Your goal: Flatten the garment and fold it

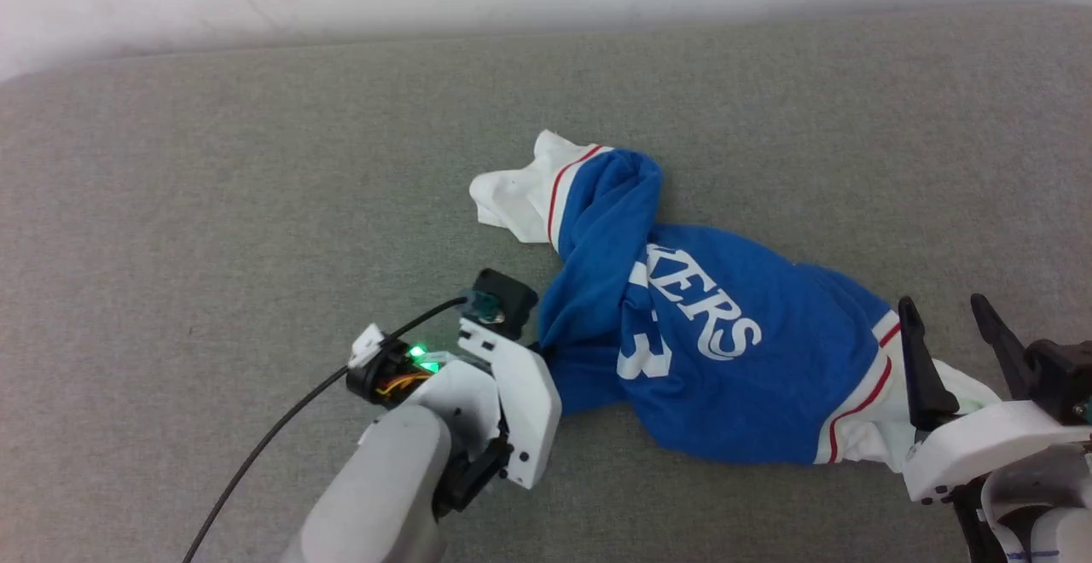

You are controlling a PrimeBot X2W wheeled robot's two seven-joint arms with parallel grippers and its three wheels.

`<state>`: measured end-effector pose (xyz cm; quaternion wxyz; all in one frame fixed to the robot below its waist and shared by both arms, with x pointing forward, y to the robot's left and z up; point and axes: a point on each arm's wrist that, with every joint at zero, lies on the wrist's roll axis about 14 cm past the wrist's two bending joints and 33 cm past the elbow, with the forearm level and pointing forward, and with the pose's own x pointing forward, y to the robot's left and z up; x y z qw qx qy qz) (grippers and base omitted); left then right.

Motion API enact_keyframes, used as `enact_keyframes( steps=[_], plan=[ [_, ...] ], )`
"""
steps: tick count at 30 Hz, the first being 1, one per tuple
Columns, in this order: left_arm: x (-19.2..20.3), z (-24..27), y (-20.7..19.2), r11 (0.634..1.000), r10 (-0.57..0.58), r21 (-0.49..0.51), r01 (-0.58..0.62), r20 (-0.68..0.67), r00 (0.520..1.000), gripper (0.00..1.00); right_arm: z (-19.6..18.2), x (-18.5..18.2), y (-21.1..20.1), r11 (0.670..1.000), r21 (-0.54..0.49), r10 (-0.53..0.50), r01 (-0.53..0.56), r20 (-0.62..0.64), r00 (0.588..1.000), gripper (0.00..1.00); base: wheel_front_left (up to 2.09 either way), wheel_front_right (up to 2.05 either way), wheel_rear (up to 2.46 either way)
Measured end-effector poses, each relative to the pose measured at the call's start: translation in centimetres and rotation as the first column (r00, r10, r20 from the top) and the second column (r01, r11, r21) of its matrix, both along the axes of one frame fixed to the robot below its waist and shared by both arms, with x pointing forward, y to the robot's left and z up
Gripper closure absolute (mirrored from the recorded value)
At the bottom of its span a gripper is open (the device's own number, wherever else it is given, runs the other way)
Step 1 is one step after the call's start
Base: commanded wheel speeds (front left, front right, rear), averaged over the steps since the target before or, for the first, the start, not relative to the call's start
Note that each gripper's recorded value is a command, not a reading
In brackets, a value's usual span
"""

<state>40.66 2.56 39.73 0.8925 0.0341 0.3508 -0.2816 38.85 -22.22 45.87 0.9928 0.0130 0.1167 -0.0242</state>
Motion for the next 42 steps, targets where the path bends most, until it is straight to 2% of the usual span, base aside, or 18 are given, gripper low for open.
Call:
enact_keyframes(
  steps=[6, 12, 18, 21, 24, 28, 29, 31, 34, 37, 42],
  plan=[
    [0.3, 2.4, 3.5, 0.985, 0.162, -0.073, -0.155, 0.101, 0.982, 1.0, 0.9, 0.3, 0.9, 1.0, 0.007, 0.024, -0.024, 0.026, 0.999, 0.0, 0.0, 0.0, 0.0],
    [-1.6, 4.2, 10.8, 0.924, 0.382, -0.08, -0.373, 0.165, 0.909, 1.0, 1.3, 0.3, 2.7, 0.997, 0.013, 0.077, -0.078, 0.035, 0.996, 0.0, 0.0, 0.0, 0.0],
    [-7.1, 2.7, 16.5, 0.845, 0.535, -0.03, -0.534, 0.101, 0.839, 1.0, 1.7, 0.7, 5.0, 0.989, 0.021, 0.143, -0.144, 0.041, 0.989, 0.0, 0.0, 0.0, 0.0],
    [-10.2, 1.1, 17.9, 0.822, 0.569, 0.015, -0.57, 0.036, 0.822, 1.0, 1.9, 0.8, 5.9, 0.986, 0.022, 0.167, -0.168, 0.044, 0.985, 0.0, 0.0, 0.0, 0.0],
    [-12.7, 0.0, 17.6, 0.813, 0.582, 0.021, -0.582, -0.043, 0.812, 1.0, 2.2, 0.8, 6.5, 0.982, 0.022, 0.184, -0.185, 0.049, 0.982, 0.0, 0.0, 0.0, 0.0],
    [-14.0, 0.0, 16.7, 0.816, 0.576, 0.001, -0.578, -0.078, 0.814, 0.99, 2.6, 0.7, 7.1, 0.979, 0.02, 0.201, -0.203, 0.055, 0.978, 0.0, 0.0, 0.0, 0.0],
    [-13.8, 0.6, 16.5, 0.818, 0.574, -0.014, -0.575, -0.059, 0.817, 0.0, 2.7, 0.7, 7.2, 0.978, 0.02, 0.205, -0.206, 0.059, 0.977, 0.0, 0.0, 0.0, 0.0],
    [-12.9, 2.1, 16.6, 0.815, 0.578, -0.053, -0.577, 0.003, 0.816, 0.0, 2.9, 0.6, 7.4, 0.977, 0.019, 0.211, -0.213, 0.063, 0.975, 0.0, 0.0, 0.0, 0.0],
    [-11.1, 4.6, 16.2, 0.832, 0.553, -0.101, -0.545, 0.09, 0.828, 0.0, 2.9, 0.4, 7.5, 0.977, 0.026, 0.211, -0.213, 0.064, 0.975, 0.0, 0.0, 0.0, 0.0],
    [-8.5, 8.1, 15.4, 0.871, 0.49, -0.129, -0.473, 0.204, 0.847, 0.0, 2.7, 0.2, 7.1, 0.979, 0.028, 0.2, -0.202, 0.058, 0.978, 0.0, 0.0, 0.0, 0.0],
    [-4.4, 12.9, 12.5, 0.949, 0.314, -0.118, -0.291, 0.334, 0.889, 0.0, 2.1, -0.2, 6.2, 0.984, 0.031, 0.175, -0.176, 0.042, 0.984, 0.0, 0.0, 0.0, 0.0]
  ],
)
